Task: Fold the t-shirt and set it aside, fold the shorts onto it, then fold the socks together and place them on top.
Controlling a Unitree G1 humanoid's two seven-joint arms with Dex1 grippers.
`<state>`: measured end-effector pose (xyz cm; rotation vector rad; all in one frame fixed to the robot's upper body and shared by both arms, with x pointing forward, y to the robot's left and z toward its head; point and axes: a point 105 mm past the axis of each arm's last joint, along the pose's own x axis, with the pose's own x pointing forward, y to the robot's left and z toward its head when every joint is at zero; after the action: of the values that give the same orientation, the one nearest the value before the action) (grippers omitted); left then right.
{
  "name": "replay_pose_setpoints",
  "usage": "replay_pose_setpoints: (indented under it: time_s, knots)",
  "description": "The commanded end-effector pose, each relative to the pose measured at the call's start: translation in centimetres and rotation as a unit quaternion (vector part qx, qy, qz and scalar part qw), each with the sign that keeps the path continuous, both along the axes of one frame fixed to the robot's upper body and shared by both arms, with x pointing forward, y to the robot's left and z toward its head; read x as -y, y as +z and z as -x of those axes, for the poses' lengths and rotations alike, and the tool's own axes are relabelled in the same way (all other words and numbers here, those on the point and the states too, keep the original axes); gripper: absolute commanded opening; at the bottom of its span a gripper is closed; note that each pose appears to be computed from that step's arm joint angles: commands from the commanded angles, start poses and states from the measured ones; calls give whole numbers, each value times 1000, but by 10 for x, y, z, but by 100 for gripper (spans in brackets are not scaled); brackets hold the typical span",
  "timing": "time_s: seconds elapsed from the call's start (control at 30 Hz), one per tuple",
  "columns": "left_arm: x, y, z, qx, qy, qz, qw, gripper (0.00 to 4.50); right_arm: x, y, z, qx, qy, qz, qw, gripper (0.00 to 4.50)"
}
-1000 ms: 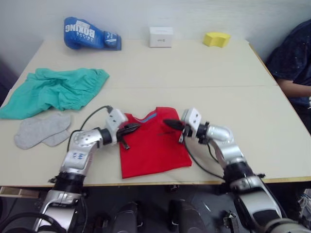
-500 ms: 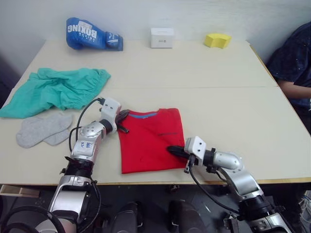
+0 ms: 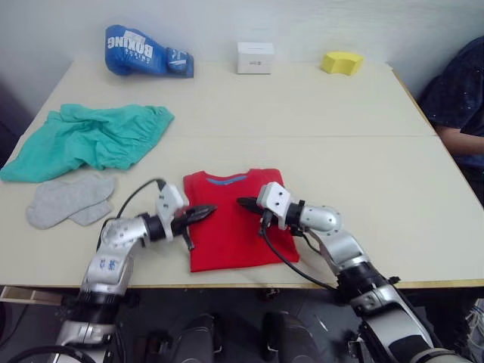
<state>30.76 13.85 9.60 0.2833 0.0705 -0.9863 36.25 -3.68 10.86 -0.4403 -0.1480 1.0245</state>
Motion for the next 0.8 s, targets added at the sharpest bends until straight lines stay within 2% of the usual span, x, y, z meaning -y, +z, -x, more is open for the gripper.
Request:
replay_pose_setpoints:
  time_s: [0.03,0.07,0.23,0.33,0.37,0.43,0.5,0.57,0.7,0.8]
  knots:
    - [7,4,8,33,-5,-23,999,0,32,12,-27,26,-70,-37,997,2]
    - [6,4,7,30,8,-15,999,0,45,9,-31,25,-83,-28,996,2]
    - [2,-10,13,26,-5,-62,998,0,102,11,-47,-5,-147,-54,988,2]
    - [1,-5,12,32,-3,-53,998,0,128,31,-46,-45,-140,-127,981,2]
    - [1,-2,11,37,-3,-46,998,0,135,37,-43,-75,-128,-158,976,18]
    - [2,6,10,47,-9,-30,998,0,140,42,-26,-189,-66,-194,961,65]
    - [3,9,10,53,-17,-27,998,0,144,40,3,-363,-2,-216,906,128]
    - [4,8,10,52,-27,-36,998,0,146,36,24,-463,9,-205,862,199]
    - [7,7,11,48,-42,-34,997,0,141,2,38,-544,-74,-73,833,343]
    - [10,6,12,46,-48,-35,997,0,119,7,38,-562,-70,-73,821,444]
